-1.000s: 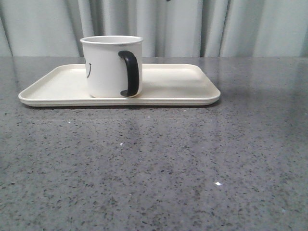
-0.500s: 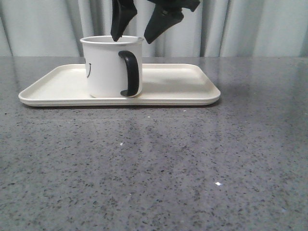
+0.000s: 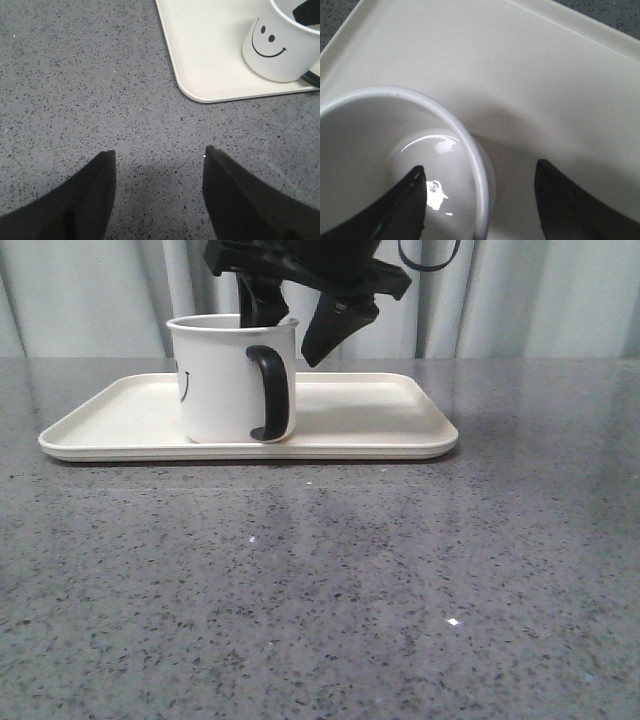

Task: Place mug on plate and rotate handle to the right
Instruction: 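Lower the right gripper into the mug and grip its rim, then lift the mug with the right gripper and rotate it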

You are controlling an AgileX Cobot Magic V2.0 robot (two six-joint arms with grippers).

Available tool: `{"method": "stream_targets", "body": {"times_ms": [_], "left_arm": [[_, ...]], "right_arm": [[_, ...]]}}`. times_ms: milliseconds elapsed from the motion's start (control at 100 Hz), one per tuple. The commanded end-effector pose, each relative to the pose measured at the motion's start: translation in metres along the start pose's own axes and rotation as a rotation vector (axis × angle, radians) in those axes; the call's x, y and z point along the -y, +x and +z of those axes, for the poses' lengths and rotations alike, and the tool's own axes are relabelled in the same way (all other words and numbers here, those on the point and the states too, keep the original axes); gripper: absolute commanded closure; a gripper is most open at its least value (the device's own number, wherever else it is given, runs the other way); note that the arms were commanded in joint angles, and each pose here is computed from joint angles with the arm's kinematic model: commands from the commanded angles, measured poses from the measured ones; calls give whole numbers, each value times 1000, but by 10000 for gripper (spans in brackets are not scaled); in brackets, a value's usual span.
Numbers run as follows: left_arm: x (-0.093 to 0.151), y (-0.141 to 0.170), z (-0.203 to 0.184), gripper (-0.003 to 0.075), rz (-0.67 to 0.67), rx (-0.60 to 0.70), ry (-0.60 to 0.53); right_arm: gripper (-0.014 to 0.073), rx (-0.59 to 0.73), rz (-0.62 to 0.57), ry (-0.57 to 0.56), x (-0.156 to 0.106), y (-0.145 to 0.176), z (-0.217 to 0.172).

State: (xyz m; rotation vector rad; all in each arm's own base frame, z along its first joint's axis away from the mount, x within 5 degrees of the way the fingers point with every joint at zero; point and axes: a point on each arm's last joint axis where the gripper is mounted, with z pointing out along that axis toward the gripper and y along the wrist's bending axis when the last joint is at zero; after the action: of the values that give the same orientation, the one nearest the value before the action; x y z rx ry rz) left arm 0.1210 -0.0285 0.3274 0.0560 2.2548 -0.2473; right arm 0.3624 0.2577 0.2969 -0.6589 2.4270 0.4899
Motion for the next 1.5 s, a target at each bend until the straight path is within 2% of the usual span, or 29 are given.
{"method": "stream_targets", "body": {"times_ms": [0, 210, 380, 580, 890, 1050, 1180, 1490], "left_arm": [[2, -12, -7, 331, -8, 92, 17], [2, -12, -7, 331, -8, 92, 17], [2, -12, -7, 331, -8, 92, 17], [2, -12, -7, 331, -8, 92, 17], [2, -12, -7, 331, -8, 92, 17], [2, -12, -7, 331, -8, 92, 17], [2, -12, -7, 331, -8, 92, 17], [2, -12, -7, 331, -8, 92, 17]], "right_arm": [[211, 127, -12, -9, -7, -18, -32], [497, 133, -12, -9, -7, -19, -32], [667, 132, -15, -10, -7, -20, -34], [659, 143, -113, -18, -13, -33, -55], [656, 130, -468, -26, -26, -56, -99], [656, 73, -623, -41, -27, -58, -99], [656, -31, -744, -112, -28, -53, -88], [656, -34, -940, -173, -29, -52, -68]]}}
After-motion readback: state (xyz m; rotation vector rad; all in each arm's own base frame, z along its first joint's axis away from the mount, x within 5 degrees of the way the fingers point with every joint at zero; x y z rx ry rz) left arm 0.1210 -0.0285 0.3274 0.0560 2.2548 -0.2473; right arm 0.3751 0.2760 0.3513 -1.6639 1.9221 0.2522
